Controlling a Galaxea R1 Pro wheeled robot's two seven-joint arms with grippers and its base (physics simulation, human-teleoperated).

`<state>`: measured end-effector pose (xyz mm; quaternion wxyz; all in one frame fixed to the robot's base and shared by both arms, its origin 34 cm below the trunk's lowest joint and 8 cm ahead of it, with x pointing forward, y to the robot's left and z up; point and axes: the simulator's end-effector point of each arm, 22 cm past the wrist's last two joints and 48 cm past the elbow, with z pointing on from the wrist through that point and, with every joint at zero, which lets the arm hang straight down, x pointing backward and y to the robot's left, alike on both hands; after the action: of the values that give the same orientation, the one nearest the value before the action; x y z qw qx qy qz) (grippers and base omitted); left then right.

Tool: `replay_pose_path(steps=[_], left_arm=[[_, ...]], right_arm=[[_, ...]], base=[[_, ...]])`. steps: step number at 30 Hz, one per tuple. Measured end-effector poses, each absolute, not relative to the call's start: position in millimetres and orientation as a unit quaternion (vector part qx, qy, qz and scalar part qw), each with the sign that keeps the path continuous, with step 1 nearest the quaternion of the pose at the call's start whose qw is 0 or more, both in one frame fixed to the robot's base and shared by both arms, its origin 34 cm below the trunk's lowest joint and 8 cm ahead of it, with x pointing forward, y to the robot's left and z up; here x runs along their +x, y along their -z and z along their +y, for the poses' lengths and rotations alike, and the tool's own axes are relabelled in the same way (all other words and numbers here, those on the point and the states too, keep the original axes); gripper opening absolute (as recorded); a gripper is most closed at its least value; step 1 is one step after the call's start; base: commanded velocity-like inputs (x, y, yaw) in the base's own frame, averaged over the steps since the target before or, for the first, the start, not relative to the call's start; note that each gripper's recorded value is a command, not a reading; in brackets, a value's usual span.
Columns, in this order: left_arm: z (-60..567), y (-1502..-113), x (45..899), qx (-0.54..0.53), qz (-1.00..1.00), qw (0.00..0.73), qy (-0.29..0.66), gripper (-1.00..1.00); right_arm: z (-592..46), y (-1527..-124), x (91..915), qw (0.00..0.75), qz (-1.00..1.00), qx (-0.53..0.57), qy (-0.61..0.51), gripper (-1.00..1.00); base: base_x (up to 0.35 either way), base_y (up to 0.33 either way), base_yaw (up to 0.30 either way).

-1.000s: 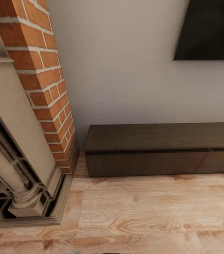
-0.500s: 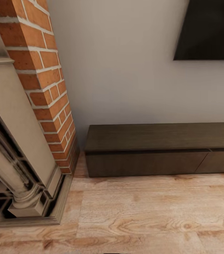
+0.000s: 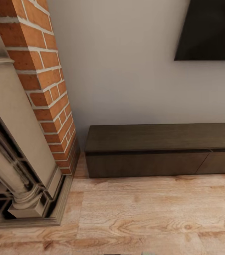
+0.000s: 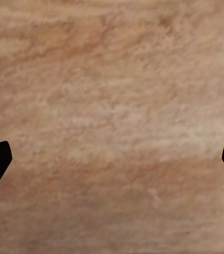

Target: Place each of the two pumpkins and all three candles from the living room inside a cabinet in the living room (use any cabinet), then make sure every cabinet is closed, and position the cauldron so it is next to a table in the living room.

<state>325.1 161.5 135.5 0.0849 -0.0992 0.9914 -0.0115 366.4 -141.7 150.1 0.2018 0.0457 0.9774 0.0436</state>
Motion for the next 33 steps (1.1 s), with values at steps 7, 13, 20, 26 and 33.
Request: replay_pose_path(steps=[7, 13, 20, 26, 33], left_arm=[[161, -137, 334, -0.105, 0.991, 0.085, 0.023, 1.00], [158, -139, 343, -0.111, 0.989, 0.086, 0.038, 1.00], [154, -143, 354, -0.103, 0.989, 0.089, 0.055, 1.00], [149, -147, 364, -0.104, 0.988, 0.090, 0.072, 1.00], [129, -190, 405, -0.100, 0.979, 0.026, 0.175, 1.00]], right_arm=[[-163, -150, 378, 0.205, 0.977, 0.041, -0.034, 1.00], [-189, -150, 388, 0.208, 0.978, 0.027, -0.007, 1.00], [-220, -159, 422, 0.225, 0.974, 0.010, 0.025, 1.00], [-244, -172, 456, 0.243, 0.969, -0.006, 0.053, 1.00], [-250, -266, 574, 0.332, 0.865, -0.260, 0.271, 1.00]], base=[[0.000, 0.000, 0.000], [0.000, 0.000, 0.000], [0.000, 0.000, 0.000], [0.000, 0.000, 0.000], [0.000, 0.000, 0.000]])
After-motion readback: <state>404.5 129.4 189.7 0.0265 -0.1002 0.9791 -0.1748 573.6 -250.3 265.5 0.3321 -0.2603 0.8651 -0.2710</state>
